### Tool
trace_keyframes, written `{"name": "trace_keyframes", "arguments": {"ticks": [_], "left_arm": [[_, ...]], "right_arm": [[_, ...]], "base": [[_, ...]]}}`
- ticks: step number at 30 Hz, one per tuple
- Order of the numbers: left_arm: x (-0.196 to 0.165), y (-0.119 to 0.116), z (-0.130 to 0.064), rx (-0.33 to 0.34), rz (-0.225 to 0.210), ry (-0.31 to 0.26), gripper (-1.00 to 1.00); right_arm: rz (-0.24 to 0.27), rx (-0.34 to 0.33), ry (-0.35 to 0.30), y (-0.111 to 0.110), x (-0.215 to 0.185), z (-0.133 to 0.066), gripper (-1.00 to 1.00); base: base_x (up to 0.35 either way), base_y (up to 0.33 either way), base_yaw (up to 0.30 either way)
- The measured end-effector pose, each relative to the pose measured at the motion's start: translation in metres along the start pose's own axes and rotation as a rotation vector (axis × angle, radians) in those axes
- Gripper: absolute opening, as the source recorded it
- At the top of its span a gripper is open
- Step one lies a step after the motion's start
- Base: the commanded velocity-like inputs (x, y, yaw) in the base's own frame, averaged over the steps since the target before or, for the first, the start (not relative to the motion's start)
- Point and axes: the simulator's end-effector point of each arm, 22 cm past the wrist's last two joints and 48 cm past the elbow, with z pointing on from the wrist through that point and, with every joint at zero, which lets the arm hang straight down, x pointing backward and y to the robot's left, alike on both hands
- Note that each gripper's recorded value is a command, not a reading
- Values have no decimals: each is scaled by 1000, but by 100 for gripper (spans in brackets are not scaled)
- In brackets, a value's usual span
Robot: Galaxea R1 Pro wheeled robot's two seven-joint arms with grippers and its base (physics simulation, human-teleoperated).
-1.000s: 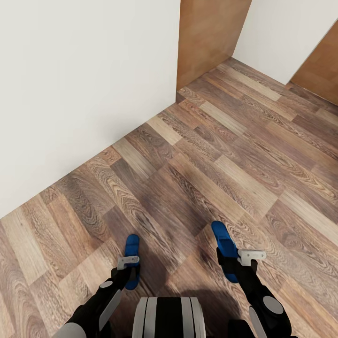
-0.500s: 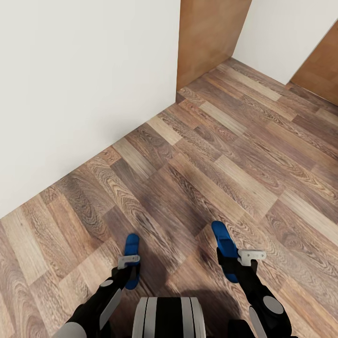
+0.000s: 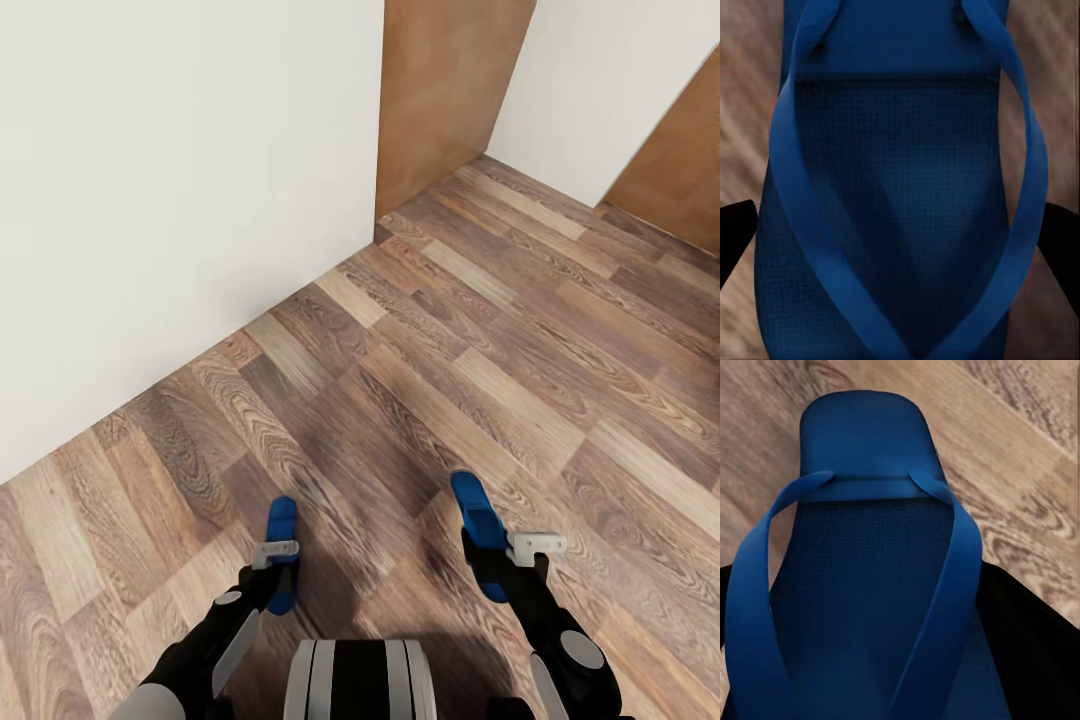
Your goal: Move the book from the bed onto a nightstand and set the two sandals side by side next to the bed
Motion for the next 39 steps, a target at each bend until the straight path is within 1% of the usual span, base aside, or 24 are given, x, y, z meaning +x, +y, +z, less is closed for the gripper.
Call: {"name": "trace_keyframes", "arguments": {"ticks": [10,13,16,19,24,39], "left_arm": [[-20,-3,-11,4,4,-37,-100],[-26,-4,-14,5,5,-47,-100],[-32,-5,-18,7,6,-59,-100],[-38,-6,-21,8,7,-70,-100],[-48,-8,-27,10,9,-89,-100],[-79,-12,-47,16,13,-151,-100]], "right_arm": [[0,-1,-40,0,-20,-8,-100],[2,-13,-52,2,-25,-11,-100],[6,-41,-65,7,-32,-14,-100],[6,-105,-79,20,-38,-18,-100],[4,-139,-101,27,-48,-23,-100],[4,-145,-162,29,-76,-39,-100]], "base": [[0,0,0],[0,0,0],[0,0,0],[0,0,0],[0,0,0],[0,0,0]]}}
